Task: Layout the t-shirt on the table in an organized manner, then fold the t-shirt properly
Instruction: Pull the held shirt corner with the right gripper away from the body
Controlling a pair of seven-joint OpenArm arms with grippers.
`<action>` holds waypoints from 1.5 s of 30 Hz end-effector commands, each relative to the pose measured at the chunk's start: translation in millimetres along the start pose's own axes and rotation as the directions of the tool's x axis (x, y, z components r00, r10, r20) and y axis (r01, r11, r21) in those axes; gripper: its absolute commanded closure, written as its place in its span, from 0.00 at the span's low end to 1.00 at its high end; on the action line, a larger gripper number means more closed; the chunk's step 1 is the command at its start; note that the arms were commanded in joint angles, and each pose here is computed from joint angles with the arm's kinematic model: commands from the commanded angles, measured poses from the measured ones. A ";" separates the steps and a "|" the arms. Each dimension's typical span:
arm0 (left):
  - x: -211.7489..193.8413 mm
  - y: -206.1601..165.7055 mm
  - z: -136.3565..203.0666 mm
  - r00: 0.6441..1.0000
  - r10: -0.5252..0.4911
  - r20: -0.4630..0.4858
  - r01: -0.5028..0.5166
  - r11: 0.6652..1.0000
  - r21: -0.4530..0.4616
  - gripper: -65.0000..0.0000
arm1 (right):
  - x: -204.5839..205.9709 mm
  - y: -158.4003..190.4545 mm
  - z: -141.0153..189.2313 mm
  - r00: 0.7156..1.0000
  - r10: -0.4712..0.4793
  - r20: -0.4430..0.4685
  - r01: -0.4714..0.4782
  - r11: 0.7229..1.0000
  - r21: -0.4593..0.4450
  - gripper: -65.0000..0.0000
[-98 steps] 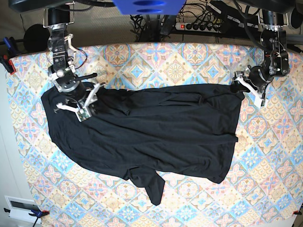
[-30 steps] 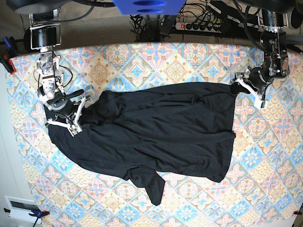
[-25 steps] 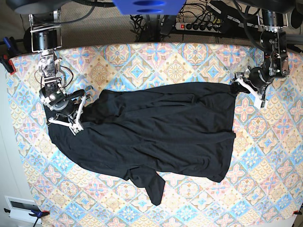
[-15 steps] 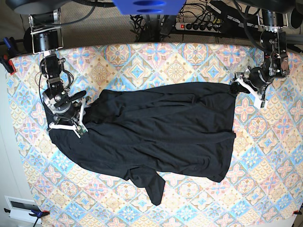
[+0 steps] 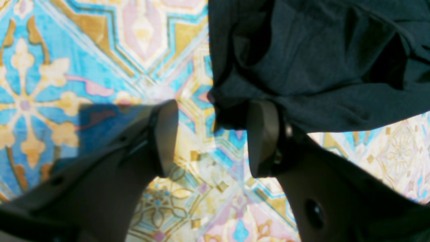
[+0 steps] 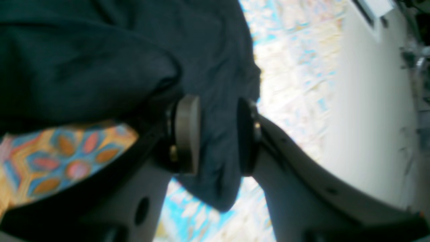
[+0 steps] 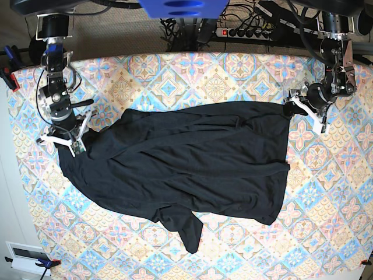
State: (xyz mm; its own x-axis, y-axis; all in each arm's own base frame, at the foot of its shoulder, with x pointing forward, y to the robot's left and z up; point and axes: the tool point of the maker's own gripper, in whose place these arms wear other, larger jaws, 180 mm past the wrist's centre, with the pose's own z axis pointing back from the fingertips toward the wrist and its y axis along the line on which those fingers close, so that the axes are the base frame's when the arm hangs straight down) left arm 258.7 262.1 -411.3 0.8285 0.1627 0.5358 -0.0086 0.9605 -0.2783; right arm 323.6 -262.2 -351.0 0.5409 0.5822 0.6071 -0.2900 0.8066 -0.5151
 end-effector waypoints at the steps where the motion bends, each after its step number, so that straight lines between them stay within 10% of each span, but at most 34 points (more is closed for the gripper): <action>1: 13.9 1.6 5.3 0.999 -0.014 0.036 0.014 1.000 0.000 0.51 | 6.4 -15.0 2.0 1.000 0.015 0.018 -0.014 0.999 -0.036 0.68; 17: 13.9 1.4 5.3 0.999 -0.016 0.036 0.016 1.000 0.000 0.51 | -67.2 8.8 -19.6 0.984 0.002 -0.179 0.009 0.998 0.059 0.62; 21: 14.6 1.3 5.3 0.999 -0.016 0.037 0.016 1.000 -0.001 0.51 | -78.4 8.9 -21.3 0.978 -0.006 -0.207 0.020 0.998 0.061 0.75; 26: 14.6 1.3 5.3 0.999 -0.016 0.037 0.016 1.000 -0.001 0.51 | -64.6 -0.2 -24.4 0.984 -0.013 -0.177 0.020 0.999 0.042 0.99; 45: 14.5 1.7 5.3 0.999 -0.018 0.037 0.018 1.000 0.002 0.51 | 20.9 -41.5 -49.7 0.999 0.022 -0.027 -0.023 0.999 -0.022 0.97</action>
State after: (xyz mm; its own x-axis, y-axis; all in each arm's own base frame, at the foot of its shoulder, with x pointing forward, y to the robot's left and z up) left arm 258.5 262.0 -411.6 0.8291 0.1608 0.5354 -0.0077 0.9610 -0.2766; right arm 372.8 -283.4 -368.9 0.5937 0.5913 0.5458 -0.3212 0.7960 -0.5130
